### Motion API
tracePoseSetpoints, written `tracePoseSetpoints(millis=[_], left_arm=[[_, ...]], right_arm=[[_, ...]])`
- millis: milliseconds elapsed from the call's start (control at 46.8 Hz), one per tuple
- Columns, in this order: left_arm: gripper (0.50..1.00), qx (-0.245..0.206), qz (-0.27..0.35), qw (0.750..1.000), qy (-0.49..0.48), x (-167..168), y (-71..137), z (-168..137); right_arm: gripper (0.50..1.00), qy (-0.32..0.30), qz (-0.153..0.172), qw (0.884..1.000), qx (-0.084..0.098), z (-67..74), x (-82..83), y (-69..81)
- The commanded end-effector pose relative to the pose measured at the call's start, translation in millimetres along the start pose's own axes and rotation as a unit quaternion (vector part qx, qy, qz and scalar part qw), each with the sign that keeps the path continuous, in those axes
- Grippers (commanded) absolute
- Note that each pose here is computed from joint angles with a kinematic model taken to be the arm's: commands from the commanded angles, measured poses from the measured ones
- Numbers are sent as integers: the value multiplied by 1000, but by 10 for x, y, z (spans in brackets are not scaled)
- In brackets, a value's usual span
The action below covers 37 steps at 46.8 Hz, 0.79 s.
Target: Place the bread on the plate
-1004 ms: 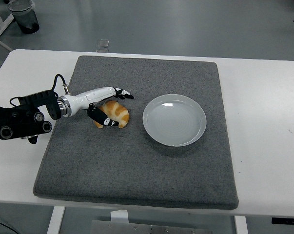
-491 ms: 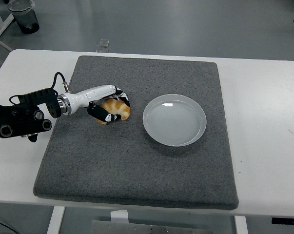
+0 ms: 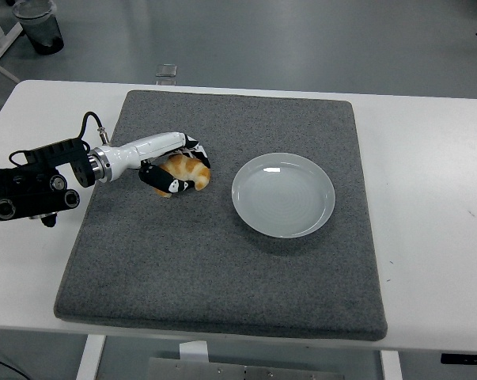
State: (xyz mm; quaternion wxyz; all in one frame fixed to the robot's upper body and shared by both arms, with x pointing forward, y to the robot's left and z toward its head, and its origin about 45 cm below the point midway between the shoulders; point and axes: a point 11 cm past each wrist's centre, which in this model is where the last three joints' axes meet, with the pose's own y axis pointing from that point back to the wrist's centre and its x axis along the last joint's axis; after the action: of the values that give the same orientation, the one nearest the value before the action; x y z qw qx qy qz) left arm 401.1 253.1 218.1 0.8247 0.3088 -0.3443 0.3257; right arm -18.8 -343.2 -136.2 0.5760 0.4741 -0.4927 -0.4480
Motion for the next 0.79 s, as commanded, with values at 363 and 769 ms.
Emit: tracePoseSetpoints(millis=[363, 769], left_arm=[[500, -25, 63, 993, -95, 979, 133, 260], [500, -44, 85, 986, -139, 1540, 197, 596]], right_arm=[[930, 0, 0, 1000, 0, 1, 0, 0], [932, 0, 0, 1000, 0, 1, 0, 0]])
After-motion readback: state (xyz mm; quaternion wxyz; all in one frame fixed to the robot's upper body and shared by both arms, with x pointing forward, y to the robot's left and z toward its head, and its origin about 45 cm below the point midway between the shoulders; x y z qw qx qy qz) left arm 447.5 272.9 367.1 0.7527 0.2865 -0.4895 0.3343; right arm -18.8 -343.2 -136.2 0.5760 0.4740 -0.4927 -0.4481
